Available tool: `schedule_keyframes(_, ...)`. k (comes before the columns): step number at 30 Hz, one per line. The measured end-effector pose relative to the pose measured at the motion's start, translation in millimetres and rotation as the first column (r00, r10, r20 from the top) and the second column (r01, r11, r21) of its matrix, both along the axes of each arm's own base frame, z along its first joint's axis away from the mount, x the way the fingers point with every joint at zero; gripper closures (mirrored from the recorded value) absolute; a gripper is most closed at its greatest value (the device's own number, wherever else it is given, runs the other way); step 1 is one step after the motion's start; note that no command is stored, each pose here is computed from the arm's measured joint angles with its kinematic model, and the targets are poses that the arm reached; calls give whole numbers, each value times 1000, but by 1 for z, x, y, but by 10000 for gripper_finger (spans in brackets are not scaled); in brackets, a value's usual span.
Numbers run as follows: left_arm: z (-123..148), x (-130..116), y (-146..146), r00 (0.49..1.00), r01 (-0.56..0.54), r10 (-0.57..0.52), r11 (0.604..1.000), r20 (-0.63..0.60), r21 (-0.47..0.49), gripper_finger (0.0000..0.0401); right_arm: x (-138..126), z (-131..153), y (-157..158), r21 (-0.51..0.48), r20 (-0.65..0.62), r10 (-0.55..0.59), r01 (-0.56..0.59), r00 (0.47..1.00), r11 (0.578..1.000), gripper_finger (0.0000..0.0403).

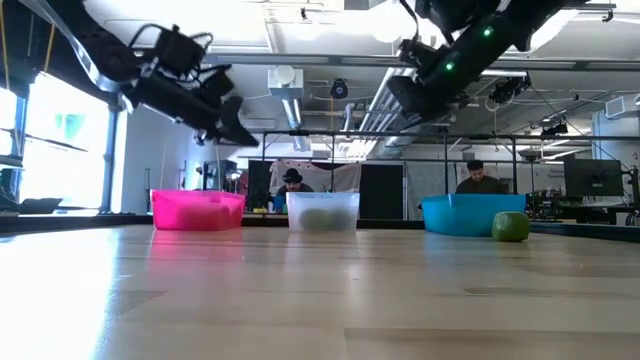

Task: Sort produce into baskets
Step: Put the lime into the transparent bin

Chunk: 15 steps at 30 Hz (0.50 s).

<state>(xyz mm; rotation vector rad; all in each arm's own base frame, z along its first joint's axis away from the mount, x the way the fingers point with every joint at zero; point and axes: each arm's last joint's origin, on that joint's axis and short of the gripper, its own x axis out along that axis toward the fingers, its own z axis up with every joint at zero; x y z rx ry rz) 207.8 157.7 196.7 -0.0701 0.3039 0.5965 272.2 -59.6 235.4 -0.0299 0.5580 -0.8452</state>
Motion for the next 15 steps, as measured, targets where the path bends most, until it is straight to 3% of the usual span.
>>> schedule_keyframes(5,3,4,-25,991,85,-91,994,94,72,400,14,-15,3,5,17,-14,13,1000,1000,389)
schedule_keyframes(15,-7,6,-53,968,183,-206,970,144,157,401,37,-38,10,32,73,57,-59,996,998,402)
